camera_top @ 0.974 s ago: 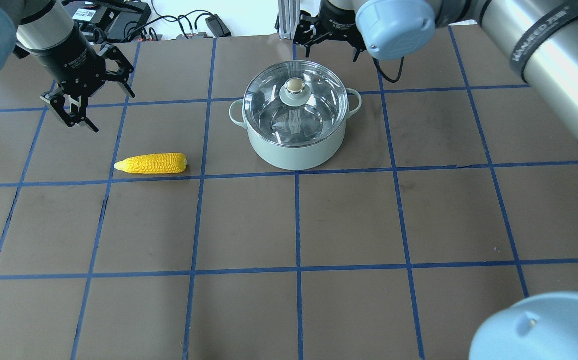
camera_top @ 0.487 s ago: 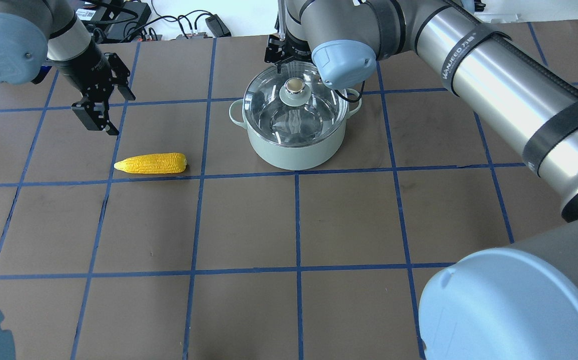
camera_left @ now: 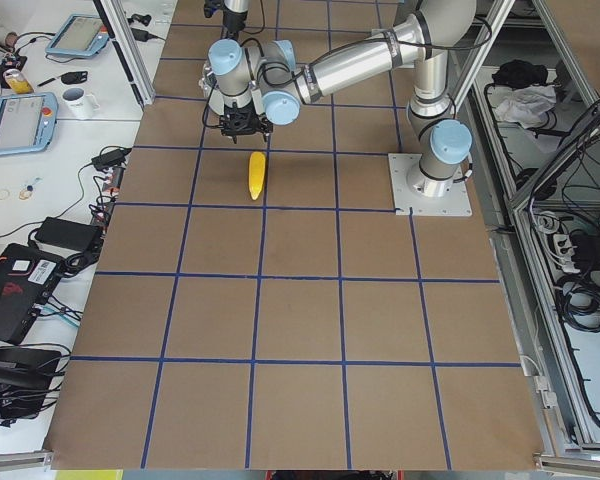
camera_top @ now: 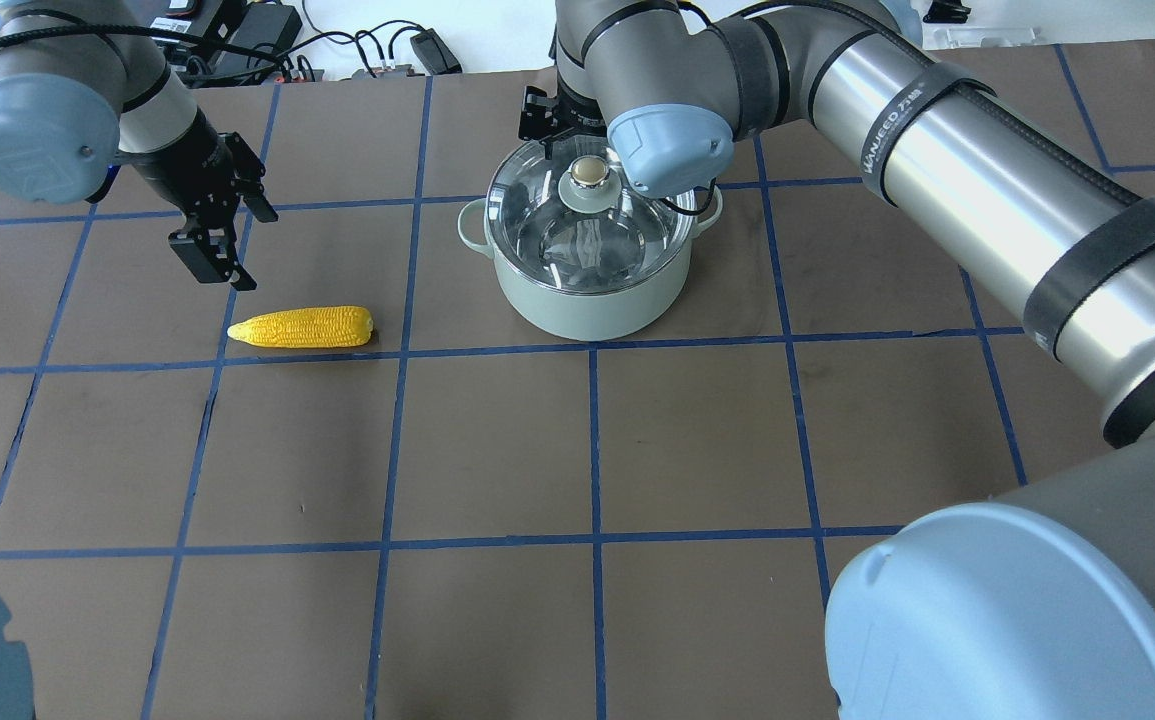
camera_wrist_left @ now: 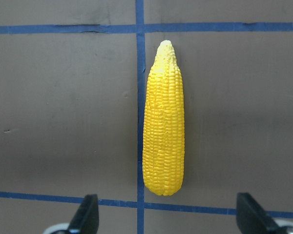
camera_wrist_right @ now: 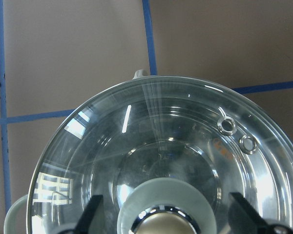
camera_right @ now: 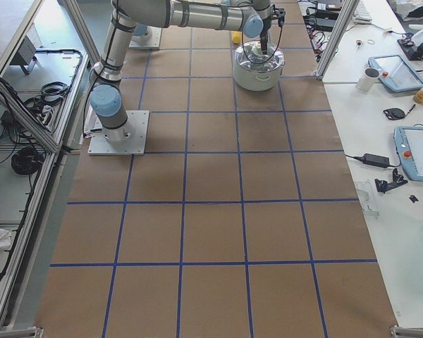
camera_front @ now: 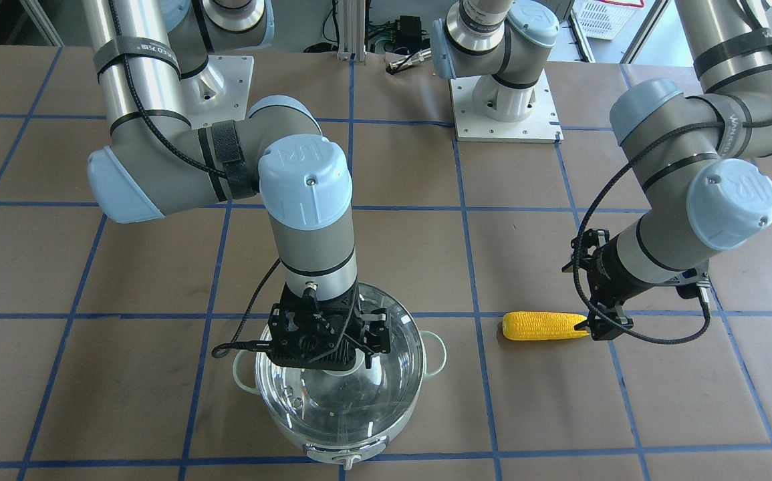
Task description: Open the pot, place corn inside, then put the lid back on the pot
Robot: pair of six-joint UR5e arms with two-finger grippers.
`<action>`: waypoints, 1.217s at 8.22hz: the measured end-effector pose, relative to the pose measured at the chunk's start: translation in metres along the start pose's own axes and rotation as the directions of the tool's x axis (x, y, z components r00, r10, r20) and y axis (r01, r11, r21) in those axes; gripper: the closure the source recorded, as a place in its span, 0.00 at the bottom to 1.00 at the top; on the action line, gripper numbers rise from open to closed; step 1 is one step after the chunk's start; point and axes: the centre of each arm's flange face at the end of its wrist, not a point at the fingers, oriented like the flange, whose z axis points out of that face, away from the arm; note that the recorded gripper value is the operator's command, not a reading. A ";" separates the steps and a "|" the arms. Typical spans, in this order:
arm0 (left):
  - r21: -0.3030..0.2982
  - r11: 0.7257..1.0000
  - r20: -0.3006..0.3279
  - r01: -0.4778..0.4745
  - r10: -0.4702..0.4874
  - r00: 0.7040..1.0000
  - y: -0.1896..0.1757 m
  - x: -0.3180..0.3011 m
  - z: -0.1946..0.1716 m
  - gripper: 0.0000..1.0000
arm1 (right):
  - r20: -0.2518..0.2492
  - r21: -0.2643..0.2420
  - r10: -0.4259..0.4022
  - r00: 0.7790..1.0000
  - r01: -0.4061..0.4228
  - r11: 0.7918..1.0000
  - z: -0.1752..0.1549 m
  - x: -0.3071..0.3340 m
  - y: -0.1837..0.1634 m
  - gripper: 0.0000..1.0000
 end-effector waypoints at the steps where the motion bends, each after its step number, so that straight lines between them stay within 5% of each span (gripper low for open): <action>1: -0.005 1.000 0.009 0.027 -0.027 1.000 -0.001 0.002 0.012 0.00 | -0.005 -0.005 -0.004 1.000 0.004 1.000 0.002 0.000 0.002 0.18; 3: -0.012 0.999 0.034 0.045 -0.045 0.998 -0.003 0.008 0.036 0.00 | -0.014 -0.013 -0.013 1.000 0.013 1.000 0.005 -0.004 0.008 0.35; 6: -0.016 0.999 -0.022 0.034 -0.034 0.999 -0.007 0.032 0.069 0.00 | -0.023 -0.008 -0.018 1.000 0.018 1.000 0.003 -0.004 0.009 0.61; 10: -0.021 1.000 0.030 -0.005 0.005 1.000 -0.007 0.019 0.104 0.00 | -0.029 -0.004 -0.016 0.999 0.016 1.000 0.000 -0.003 0.010 0.65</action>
